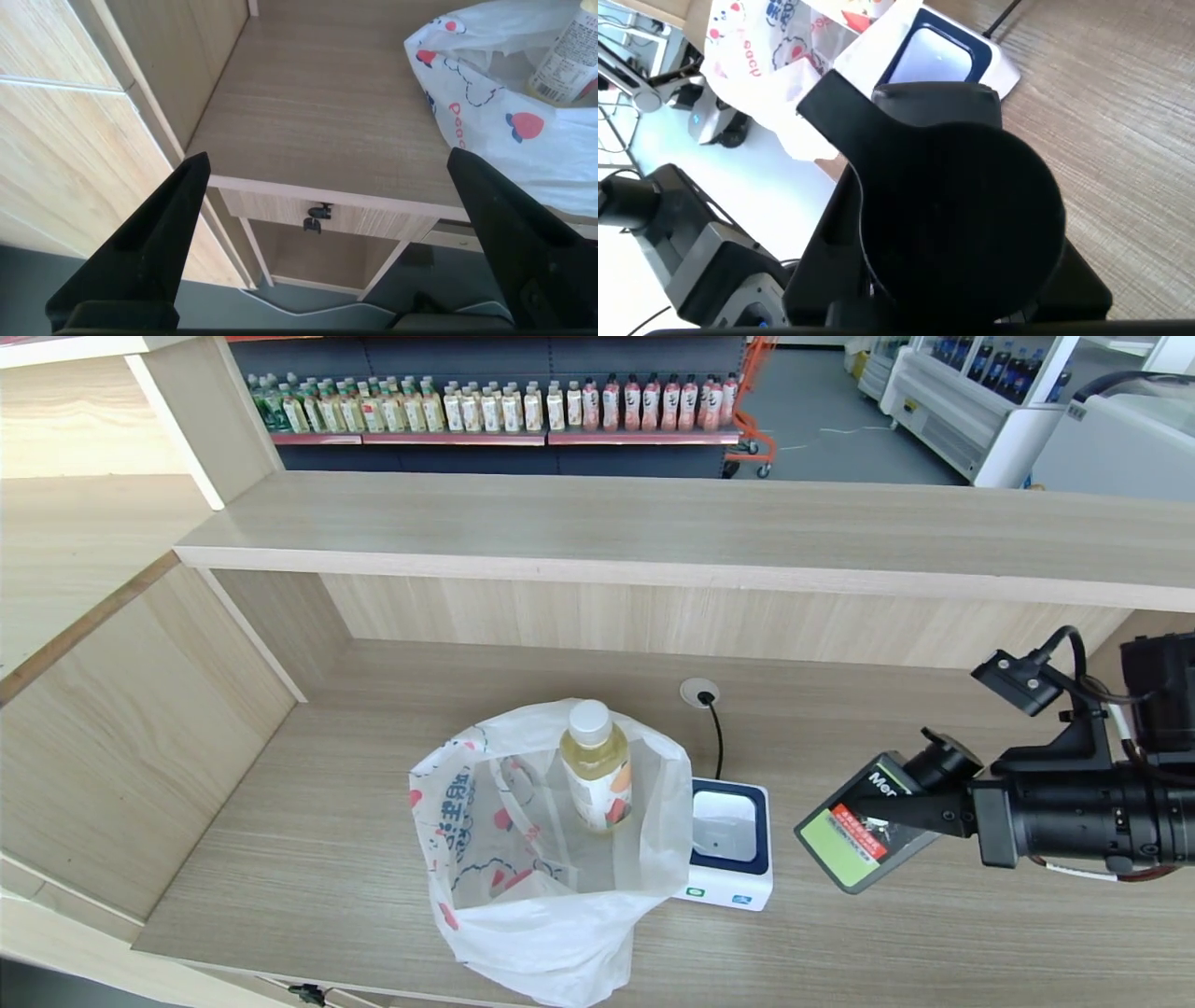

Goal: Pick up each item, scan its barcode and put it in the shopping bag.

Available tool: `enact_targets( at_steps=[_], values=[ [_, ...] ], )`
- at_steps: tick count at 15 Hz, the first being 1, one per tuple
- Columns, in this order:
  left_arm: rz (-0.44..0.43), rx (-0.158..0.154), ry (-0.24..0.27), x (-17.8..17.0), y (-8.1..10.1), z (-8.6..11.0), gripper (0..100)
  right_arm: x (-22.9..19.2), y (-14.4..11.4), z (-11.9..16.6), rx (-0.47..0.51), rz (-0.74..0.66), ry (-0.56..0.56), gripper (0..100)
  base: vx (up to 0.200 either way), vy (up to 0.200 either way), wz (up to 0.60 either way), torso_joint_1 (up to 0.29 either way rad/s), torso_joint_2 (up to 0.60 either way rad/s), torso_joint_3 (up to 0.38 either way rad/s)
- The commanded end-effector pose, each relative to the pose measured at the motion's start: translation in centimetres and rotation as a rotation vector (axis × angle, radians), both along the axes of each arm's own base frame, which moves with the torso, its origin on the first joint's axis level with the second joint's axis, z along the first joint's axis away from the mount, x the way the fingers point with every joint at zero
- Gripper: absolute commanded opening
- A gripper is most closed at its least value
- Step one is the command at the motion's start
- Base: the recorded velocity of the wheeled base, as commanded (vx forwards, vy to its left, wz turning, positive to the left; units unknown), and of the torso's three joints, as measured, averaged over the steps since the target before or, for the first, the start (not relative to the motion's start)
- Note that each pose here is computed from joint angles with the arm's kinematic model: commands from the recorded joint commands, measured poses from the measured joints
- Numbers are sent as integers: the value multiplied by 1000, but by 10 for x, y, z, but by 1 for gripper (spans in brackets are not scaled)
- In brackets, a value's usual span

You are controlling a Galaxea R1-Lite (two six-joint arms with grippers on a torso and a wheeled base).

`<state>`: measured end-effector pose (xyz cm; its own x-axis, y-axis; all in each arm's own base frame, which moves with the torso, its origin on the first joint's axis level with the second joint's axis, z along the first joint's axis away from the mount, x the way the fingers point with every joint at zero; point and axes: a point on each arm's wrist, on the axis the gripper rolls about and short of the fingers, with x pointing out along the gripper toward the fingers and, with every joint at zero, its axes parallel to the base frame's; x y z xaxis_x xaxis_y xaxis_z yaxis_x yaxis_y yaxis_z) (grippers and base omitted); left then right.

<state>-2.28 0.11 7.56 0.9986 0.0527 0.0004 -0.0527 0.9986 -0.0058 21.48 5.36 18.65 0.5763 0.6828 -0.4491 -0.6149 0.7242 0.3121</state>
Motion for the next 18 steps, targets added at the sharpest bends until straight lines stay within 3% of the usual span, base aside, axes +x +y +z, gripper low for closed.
enact_targets(
  at_steps=[1, 18],
  values=[
    [1, 0, -1, 0, 0, 0, 100, 5, 4, -6, 3, 25, 21, 0, 0, 0, 0, 0, 0, 0],
    [1, 0, -1, 0, 0, 0, 100, 53, 41, -36, 15, 120, 16, 0, 0, 0, 0, 0, 0, 0]
  ],
)
